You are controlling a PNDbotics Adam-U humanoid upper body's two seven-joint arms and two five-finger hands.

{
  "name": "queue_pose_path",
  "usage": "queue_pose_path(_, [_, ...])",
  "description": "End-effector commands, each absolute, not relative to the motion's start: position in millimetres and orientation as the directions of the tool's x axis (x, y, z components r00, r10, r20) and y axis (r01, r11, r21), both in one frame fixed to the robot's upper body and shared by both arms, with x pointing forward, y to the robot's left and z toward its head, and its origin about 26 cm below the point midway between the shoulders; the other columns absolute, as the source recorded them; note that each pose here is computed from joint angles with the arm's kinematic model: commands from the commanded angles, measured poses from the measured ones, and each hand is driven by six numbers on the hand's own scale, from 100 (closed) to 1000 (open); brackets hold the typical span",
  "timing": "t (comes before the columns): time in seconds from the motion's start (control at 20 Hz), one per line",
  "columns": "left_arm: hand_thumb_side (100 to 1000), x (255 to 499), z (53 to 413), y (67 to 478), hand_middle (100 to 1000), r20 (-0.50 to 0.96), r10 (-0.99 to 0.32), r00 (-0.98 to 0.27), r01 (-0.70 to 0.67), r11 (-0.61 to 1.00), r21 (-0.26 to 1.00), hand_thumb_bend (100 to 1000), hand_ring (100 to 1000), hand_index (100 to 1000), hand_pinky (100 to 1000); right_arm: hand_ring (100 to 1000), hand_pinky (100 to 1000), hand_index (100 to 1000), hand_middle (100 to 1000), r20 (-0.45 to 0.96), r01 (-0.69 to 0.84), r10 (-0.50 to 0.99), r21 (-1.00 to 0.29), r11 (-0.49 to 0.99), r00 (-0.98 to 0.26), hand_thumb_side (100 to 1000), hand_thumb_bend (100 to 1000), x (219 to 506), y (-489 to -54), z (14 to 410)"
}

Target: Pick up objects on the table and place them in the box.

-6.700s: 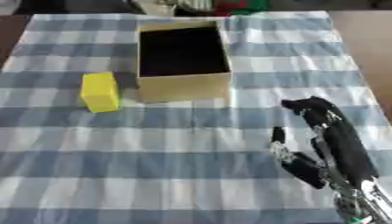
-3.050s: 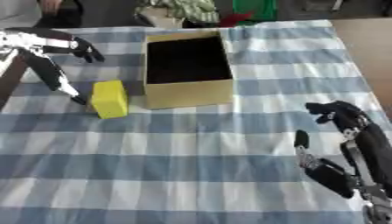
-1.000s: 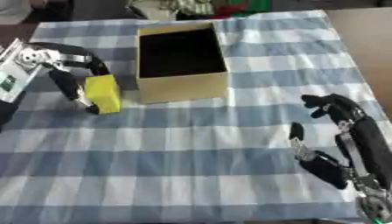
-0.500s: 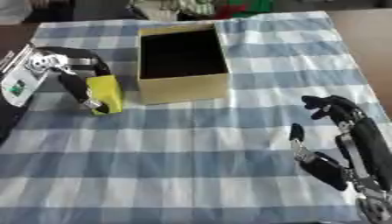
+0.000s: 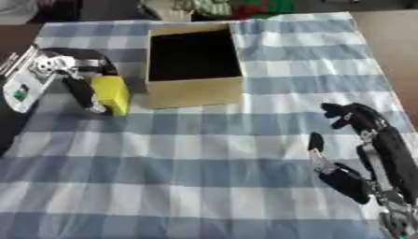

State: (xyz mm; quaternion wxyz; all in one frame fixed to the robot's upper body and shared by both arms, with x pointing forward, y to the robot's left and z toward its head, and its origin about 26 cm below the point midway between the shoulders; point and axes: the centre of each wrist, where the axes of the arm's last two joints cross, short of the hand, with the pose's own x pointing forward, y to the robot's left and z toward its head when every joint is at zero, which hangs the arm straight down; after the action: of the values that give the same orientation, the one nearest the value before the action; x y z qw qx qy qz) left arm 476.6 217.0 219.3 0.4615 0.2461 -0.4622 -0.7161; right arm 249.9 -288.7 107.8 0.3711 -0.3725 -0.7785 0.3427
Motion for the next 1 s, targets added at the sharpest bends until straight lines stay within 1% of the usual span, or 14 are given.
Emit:
queue_pose_path(0.05, [195, 472.2, 247.7, 221.3, 638, 0.041, -0.883, -0.468, 0.382, -0.16, 0.91, 422, 792, 608, 913, 594, 898, 837, 651, 0.306, 0.343, 0.838, -0.807, 0.48, -0.452, 303, 100, 249.5, -289.8, 113.6])
queue_pose_path(0.2, [146, 467.6, 262.5, 222.0, 637, 0.028, -0.876, -0.481, 0.349, -0.161, 0.923, 405, 792, 595, 912, 594, 898, 836, 652, 0.308, 0.344, 0.838, -0.806, 0.482, -0.451, 304, 100, 249.4, -290.0, 113.6])
queue_pose_path(0.25, [146, 466.2, 266.3, 222.1, 637, 0.023, -0.875, -0.484, 0.339, -0.163, 0.927, 405, 792, 595, 912, 594, 898, 836, 652, 0.308, 0.344, 0.837, -0.806, 0.482, -0.452, 304, 100, 249.5, -290.1, 113.8])
queue_pose_path(0.3, [100, 464.2, 273.6, 221.9, 635, 0.014, -0.873, -0.488, 0.316, -0.162, 0.935, 389, 793, 591, 910, 594, 897, 836, 652, 0.307, 0.345, 0.837, -0.805, 0.482, -0.453, 305, 100, 249.7, -290.3, 114.1])
queue_pose_path(0.45, [100, 457.7, 298.5, 218.8, 623, -0.004, -0.866, -0.499, 0.229, -0.136, 0.964, 361, 777, 587, 906, 594, 897, 836, 651, 0.303, 0.35, 0.835, -0.802, 0.484, -0.46, 307, 100, 250.7, -290.3, 115.8])
queue_pose_path(0.6, [100, 449.8, 325.6, 212.2, 598, -0.017, -0.864, -0.503, 0.106, -0.081, 0.991, 316, 758, 579, 894, 594, 898, 836, 651, 0.298, 0.353, 0.83, -0.798, 0.488, -0.472, 306, 100, 252.7, -289.3, 118.4])
queue_pose_path(0.75, [100, 443.7, 344.4, 203.7, 579, -0.023, -0.862, -0.506, -0.005, -0.023, 1.0, 294, 748, 568, 879, 593, 898, 836, 651, 0.293, 0.358, 0.824, -0.794, 0.492, -0.484, 308, 100, 255.0, -287.7, 121.6])
queue_pose_path(0.85, [100, 440.0, 353.5, 195.9, 575, -0.032, -0.857, -0.514, -0.077, 0.009, 0.997, 304, 750, 562, 871, 592, 898, 836, 650, 0.287, 0.359, 0.818, -0.79, 0.496, -0.499, 309, 100, 257.2, -286.2, 124.6])
queue_pose_path(1.0, [100, 435.9, 361.4, 183.4, 569, -0.083, -0.854, -0.513, -0.192, 0.019, 0.981, 325, 749, 561, 858, 592, 900, 837, 650, 0.281, 0.356, 0.805, -0.787, 0.505, -0.522, 308, 100, 260.2, -283.4, 128.7])
